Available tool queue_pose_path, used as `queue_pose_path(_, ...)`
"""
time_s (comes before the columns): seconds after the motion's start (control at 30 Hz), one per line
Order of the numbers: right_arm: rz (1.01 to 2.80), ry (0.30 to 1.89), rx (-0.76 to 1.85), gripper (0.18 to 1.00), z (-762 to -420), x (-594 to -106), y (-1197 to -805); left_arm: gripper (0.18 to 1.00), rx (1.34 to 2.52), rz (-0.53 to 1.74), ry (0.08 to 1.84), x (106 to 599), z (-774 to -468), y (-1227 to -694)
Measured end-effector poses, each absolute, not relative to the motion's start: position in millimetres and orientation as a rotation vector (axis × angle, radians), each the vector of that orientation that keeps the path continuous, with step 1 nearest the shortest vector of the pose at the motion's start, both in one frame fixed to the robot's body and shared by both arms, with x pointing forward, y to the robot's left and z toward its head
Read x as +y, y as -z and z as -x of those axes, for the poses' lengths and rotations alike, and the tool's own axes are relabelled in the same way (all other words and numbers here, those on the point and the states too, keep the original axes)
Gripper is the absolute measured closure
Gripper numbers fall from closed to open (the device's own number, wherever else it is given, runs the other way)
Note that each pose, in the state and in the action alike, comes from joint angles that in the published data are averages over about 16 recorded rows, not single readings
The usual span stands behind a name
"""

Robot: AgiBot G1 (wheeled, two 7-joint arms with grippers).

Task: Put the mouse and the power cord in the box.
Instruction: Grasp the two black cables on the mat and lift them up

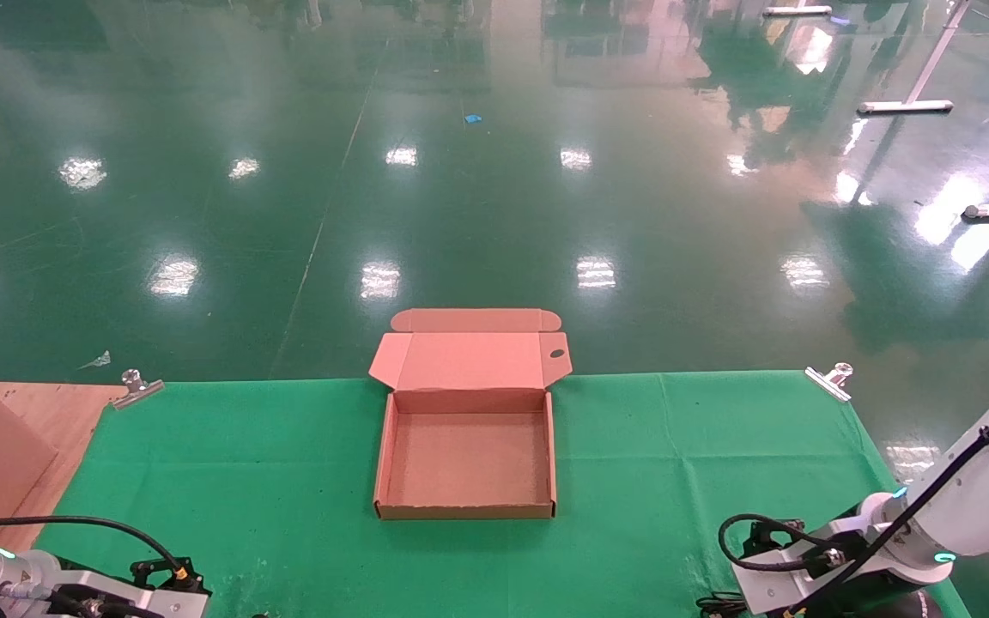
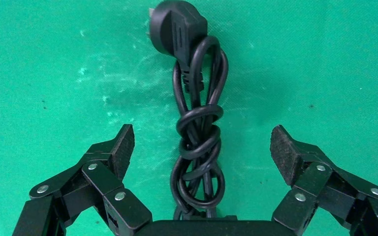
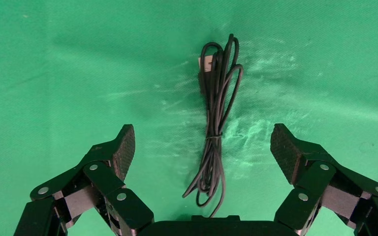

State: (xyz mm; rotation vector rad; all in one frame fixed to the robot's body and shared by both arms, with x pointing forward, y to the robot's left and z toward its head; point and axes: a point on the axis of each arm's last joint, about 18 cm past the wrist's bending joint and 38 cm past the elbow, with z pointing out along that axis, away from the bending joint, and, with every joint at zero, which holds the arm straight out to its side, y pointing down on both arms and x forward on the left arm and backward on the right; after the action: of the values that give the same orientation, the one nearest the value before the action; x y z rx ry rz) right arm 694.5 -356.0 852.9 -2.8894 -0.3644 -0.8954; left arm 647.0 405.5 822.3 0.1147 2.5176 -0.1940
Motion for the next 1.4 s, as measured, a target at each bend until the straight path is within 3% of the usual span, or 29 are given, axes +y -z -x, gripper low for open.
queue_pose_path(1.0, 2.915, 0.95, -0.426, 0.182, -707.9, -353.9, -838.9, 0.192, 2.521, -0.06, 0.19, 420.0, -654.9, -815.6)
queue_pose_path(1.4, 2.922, 0.963, -0.426, 0.248, -710.3, -353.1, -836.2, 0.283, 2.529, -0.063, 0.19, 421.2, -655.6, -814.0)
